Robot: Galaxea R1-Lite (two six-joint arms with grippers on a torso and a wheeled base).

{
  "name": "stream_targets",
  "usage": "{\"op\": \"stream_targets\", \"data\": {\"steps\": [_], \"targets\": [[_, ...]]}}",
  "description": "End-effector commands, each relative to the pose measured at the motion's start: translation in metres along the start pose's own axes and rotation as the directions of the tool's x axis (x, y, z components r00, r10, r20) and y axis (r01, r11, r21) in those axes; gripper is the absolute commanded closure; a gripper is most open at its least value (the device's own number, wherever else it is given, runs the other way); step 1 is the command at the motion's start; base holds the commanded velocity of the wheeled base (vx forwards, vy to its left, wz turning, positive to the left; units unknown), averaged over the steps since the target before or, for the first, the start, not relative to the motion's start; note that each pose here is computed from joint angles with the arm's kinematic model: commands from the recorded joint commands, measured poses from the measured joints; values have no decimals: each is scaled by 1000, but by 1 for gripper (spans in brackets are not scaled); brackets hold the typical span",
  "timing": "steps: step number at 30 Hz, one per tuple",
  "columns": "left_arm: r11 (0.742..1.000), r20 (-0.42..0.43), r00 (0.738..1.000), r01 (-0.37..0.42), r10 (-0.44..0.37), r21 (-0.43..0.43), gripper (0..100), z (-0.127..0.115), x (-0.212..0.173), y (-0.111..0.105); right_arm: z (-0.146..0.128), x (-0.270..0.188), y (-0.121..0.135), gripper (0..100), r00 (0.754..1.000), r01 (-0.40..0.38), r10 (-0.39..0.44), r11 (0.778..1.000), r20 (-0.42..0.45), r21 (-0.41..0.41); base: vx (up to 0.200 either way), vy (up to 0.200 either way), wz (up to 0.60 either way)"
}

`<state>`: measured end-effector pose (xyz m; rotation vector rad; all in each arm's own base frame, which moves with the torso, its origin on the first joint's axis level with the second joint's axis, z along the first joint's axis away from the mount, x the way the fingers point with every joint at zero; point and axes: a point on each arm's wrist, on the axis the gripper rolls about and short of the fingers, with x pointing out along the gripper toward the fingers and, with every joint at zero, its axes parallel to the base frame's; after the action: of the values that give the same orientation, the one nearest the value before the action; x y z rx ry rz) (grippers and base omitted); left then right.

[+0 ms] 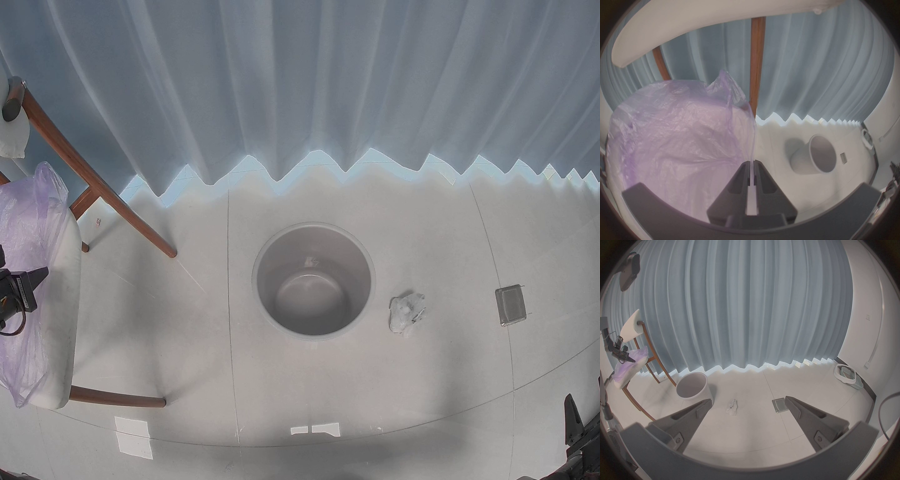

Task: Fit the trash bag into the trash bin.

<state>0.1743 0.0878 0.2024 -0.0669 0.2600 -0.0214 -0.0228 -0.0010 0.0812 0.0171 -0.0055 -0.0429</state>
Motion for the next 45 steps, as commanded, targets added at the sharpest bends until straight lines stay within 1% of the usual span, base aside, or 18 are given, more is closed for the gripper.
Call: {"op": "stream_targets", "data": {"steps": [1,5,6,8,9,10,13,17,18,19,20,22,25,28,32,36,41,45], "targets": [[997,54,998,46,-43,-55,100,2,-19,-10,-5,0,0,0,1000,0,0,1000,-5,0,0,0,0],[984,68,990,130,-122,-125,100,2,-24,-15,-5,0,0,0,1000,0,0,1000,-5,0,0,0,0],[973,65,985,170,-162,-155,100,-2,-24,-17,-5,0,0,0,1000,0,0,1000,-5,0,0,0,0],[969,66,982,187,-178,-163,100,-3,-25,-17,-5,0,0,0,1000,0,0,1000,-5,0,0,0,0],[950,64,971,238,-229,-203,100,-6,-26,-19,-5,0,0,0,1000,0,0,1000,-5,1,0,0,0],[946,64,971,241,-232,-217,100,-7,-27,-19,-5,0,0,0,1000,0,0,1000,-5,1,0,0,0],[958,81,982,183,-169,-221,100,-3,-31,-13,-5,0,0,0,1000,0,0,1000,-5,1,0,0,0],[981,87,996,24,-7,-191,100,4,-31,-7,-5,0,0,0,1000,0,0,1000,-5,3,0,0,0],[981,87,996,24,-7,-191,100,4,-31,-7,-5,0,0,0,1000,0,0,1000,-5,3,0,0,0],[986,93,995,-32,48,-165,100,8,-31,-4,-5,0,0,0,1000,0,0,1000,-5,3,0,0,0],[986,92,995,-33,48,-163,0,8,-30,-3,-5,0,0,0,1000,0,0,1000,-5,3,0,0,0],[992,104,993,-45,58,-121,0,12,-31,-2,-5,0,0,0,1000,0,0,1000,-5,1,0,0,0],[999,96,995,-27,30,-30,0,13,-29,-6,-5,0,0,0,1000,0,0,1000,-5,3,0,0,0],[1000,44,999,17,-19,24,0,10,-23,-15,-5,0,0,0,1000,0,0,1000,-7,1,0,0,0],[994,-40,997,-68,72,90,0,12,-15,-19,-5,0,0,0,1000,0,0,1000,-5,3,0,0,0],[987,-49,993,-97,104,126,0,23,-3,-25,-5,0,0,0,1000,0,0,1000,-5,3,0,0,0],[966,-69,986,-130,149,224,0,29,15,-23,-5,0,0,0,1000,0,0,1000,-5,3,0,0,0],[959,-89,980,-154,180,240,0,27,22,-19,-5,0,0,0,1000,0,0,1000,-5,3,0,0,0]]}}
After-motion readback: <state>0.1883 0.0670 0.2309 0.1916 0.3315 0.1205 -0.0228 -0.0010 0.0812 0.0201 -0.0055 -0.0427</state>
